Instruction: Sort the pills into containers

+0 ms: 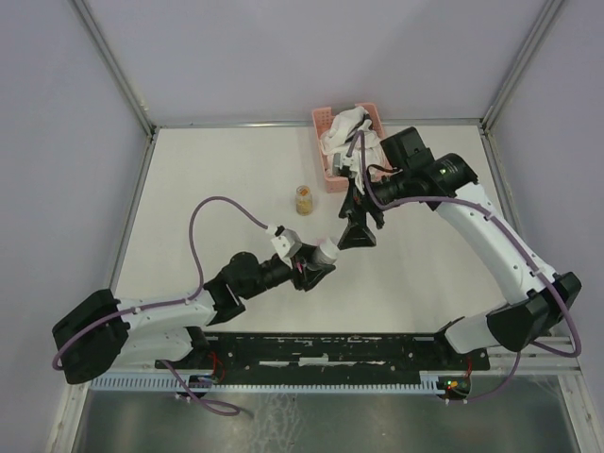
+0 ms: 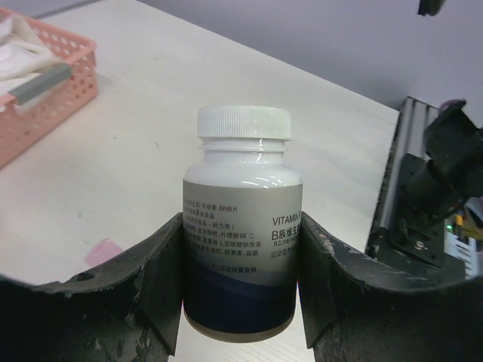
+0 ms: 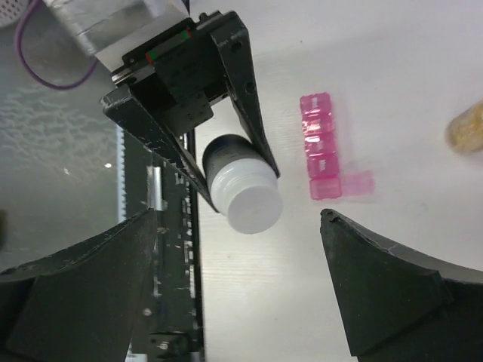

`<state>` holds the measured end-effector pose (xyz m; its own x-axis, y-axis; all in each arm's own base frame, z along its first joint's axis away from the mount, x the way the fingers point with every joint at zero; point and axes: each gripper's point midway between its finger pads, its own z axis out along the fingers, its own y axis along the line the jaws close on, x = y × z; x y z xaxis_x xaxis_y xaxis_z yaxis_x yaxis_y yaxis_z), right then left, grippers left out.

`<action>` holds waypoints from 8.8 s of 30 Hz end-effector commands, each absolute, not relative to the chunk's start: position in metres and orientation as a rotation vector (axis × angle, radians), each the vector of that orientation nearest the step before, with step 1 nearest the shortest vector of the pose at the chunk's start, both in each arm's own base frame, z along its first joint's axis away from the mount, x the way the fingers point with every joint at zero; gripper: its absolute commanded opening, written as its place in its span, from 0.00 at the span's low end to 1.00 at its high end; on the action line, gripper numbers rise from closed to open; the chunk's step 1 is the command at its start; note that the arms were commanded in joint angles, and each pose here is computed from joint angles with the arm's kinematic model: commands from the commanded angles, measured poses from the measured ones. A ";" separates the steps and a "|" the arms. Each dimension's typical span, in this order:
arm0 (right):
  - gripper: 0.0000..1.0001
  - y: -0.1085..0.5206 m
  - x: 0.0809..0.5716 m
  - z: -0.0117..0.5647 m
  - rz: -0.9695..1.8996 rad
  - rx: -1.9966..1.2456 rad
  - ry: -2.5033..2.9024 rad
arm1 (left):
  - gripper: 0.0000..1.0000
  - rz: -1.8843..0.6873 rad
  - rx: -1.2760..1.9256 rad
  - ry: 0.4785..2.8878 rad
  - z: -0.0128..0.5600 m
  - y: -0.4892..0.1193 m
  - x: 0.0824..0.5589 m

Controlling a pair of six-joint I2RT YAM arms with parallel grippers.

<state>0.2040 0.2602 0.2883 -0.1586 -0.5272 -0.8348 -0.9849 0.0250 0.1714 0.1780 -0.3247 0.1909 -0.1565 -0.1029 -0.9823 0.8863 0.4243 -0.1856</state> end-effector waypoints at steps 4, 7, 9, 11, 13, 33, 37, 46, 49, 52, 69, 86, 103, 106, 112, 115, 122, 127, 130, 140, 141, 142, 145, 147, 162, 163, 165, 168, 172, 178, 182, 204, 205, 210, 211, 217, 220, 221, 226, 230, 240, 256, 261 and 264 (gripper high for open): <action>0.98 0.265 0.224 0.284 1.240 -1.005 2.102 | 0.03 -0.720 0.732 1.275 0.213 -0.309 0.210; 0.98 0.266 0.232 0.269 1.239 -0.972 2.158 | 0.03 -0.686 0.756 1.234 0.217 -0.310 0.212; 0.97 0.269 0.233 0.260 1.270 -0.962 2.191 | 0.03 -0.671 0.770 1.227 0.217 -0.313 0.214; 0.93 0.273 0.234 0.253 1.305 -0.942 2.221 | 0.03 -0.671 0.777 1.227 0.217 -0.315 0.215; 0.89 0.274 0.234 0.250 1.328 -0.937 2.236 | 0.03 -0.677 0.782 1.227 0.217 -0.317 0.214; 0.50 0.280 0.221 0.228 1.345 -1.009 2.301 | 0.03 -0.692 0.766 1.256 0.214 -0.317 0.214; 0.30 0.279 0.218 0.230 1.352 -1.048 2.273 | 0.03 -0.707 0.764 1.265 0.213 -0.316 0.212; 0.18 0.269 0.191 0.257 1.250 -1.561 1.598 | 0.03 -0.916 0.884 1.281 0.209 -0.332 0.177; 0.17 0.259 0.164 0.257 1.151 -1.840 1.107 | 0.03 -0.985 0.926 1.284 0.208 -0.336 0.165; 0.18 0.245 0.139 0.244 1.033 -2.081 0.623 | 0.03 -1.029 0.951 1.294 0.206 -0.339 0.158; 0.14 0.248 0.159 0.261 0.965 -2.091 0.458 | 0.03 -1.009 0.931 1.352 0.188 -0.325 0.158; 0.36 0.172 0.299 0.149 0.512 -1.187 2.110 | 0.03 -1.075 0.676 1.164 0.235 -0.290 0.150; 0.60 0.127 0.349 0.049 0.145 -1.074 2.510 | 0.03 -1.118 0.629 1.081 0.253 -0.283 0.143; 0.67 0.128 0.349 0.048 0.158 -1.066 2.517 | 0.03 -1.127 0.630 1.075 0.254 -0.283 0.142; 0.80 0.135 0.347 0.079 0.244 -1.031 2.453 | 0.03 -1.148 0.614 1.059 0.258 -0.281 0.139; 0.80 0.152 0.336 0.129 0.421 -1.011 2.289 | 0.03 -1.164 0.593 1.039 0.265 -0.280 0.138; 0.98 0.220 0.263 0.263 1.015 -1.021 1.737 | 0.03 -1.190 0.491 0.967 0.298 -0.276 0.144; 1.00 0.251 0.250 0.315 1.438 -0.830 1.658 | 0.03 -1.164 0.408 0.933 0.318 -0.271 0.155; 0.99 0.258 0.246 0.334 1.509 -0.754 1.579 | 0.03 -1.114 0.346 0.945 0.321 -0.267 0.168; 0.98 0.276 0.226 0.339 1.514 -0.810 1.489 | 0.03 -1.047 0.189 0.957 0.332 -0.276 0.200; 0.98 0.278 0.222 0.339 1.519 -0.827 1.478 | 0.03 -1.045 0.188 0.958 0.332 -0.280 0.200; 0.99 0.280 0.220 0.338 1.521 -0.838 1.473 | 0.03 -1.039 0.191 0.959 0.333 -0.283 0.200; 1.00 0.285 0.218 0.332 1.508 -0.850 1.486 | 0.03 -1.034 0.198 0.961 0.335 -0.291 0.199; 1.00 0.287 0.219 0.329 1.489 -0.857 1.504 | 0.03 -1.036 0.202 0.964 0.335 -0.296 0.200; 0.88 0.298 0.206 0.322 1.475 -0.946 1.517 | 0.03 -1.051 0.214 0.996 0.329 -0.315 0.202; 0.87 0.299 0.205 0.320 1.472 -0.954 1.522 | 0.03 -1.052 0.212 0.996 0.329 -0.315 0.202; 0.86 0.300 0.205 0.321 1.468 -0.955 1.524 | 0.03 -1.053 0.213 0.996 0.330 -0.316 0.202; 0.86 0.302 0.205 0.326 1.488 -0.936 1.519 | 0.03 -1.054 0.217 1.004 0.328 -0.318 0.202; 0.79 0.302 0.204 0.331 1.507 -0.919 1.510 | 0.03 -1.061 0.216 1.009 0.326 -0.319 0.201; 0.43 0.302 0.204 0.330 1.500 -0.929 1.501 | 0.03 -1.069 0.211 1.012 0.325 -0.320 0.201; 0.22 0.302 0.202 0.328 1.499 -0.944 1.494 | 0.03 -1.078 0.208 1.015 0.325 -0.320 0.200; 0.12 0.287 0.195 0.309 1.298 -1.173 1.525 | 0.70 -1.077 0.321 1.287 0.276 -0.319 0.188; 0.11 0.286 0.194 0.309 1.292 -1.189 1.518 | 0.72 -1.074 0.335 1.296 0.276 -0.319 0.187; 0.11 0.285 0.189 0.310 1.298 -1.216 1.505 | 0.73 -1.065 0.399 1.328 0.274 -0.321 0.182; 0.11 0.286 0.188 0.311 1.305 -1.219 1.503 | 0.74 -1.070 0.407 1.329 0.274 -0.322 0.181; 0.11 0.288 0.183 0.316 1.363 -1.211 1.490 | 0.76 -1.099 0.427 1.332 0.270 -0.332 0.179; 0.11 0.289 0.184 0.314 1.370 -1.204 1.491 | 0.76 -1.126 0.411 1.309 0.274 -0.335 0.179; 0.11 0.290 0.183 0.313 1.371 -1.202 1.492 | 0.76 -1.132 0.400 1.301 0.276 -0.336 0.180; 0.11 0.292 0.183 0.309 1.388 -1.194 1.493 | 0.76 -1.150 0.332 1.246 0.289 -0.333 0.185; 0.12 0.293 0.184 0.307 1.384 -1.190 1.497 | 0.76 -1.172 0.285 1.202 0.297 -0.327 0.185; 0.13 0.293 0.183 0.313 1.392 -1.182 1.493 | 0.71 -1.179 0.253 1.206 0.292 -0.322 0.185; 0.11 0.273 0.155 0.303 1.293 -1.472 1.368 | 0.73 -1.146 0.478 1.309 0.268 -0.312 0.157; 0.11 0.275 0.149 0.309 1.359 -1.464 1.362 | 0.73 -1.182 0.550 1.301 0.268 -0.323 0.149; 0.11 0.275 0.148 0.310 1.373 -1.464 1.357 | 0.75 -1.237 0.593 1.281 0.273 -0.334 0.141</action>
<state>0.1586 0.2722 0.2830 -0.1736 -0.2803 -0.9441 -0.9695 -0.1198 0.2138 0.1512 -0.3204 0.2550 -0.1987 -0.3503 -0.9153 0.8611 0.3836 -0.3337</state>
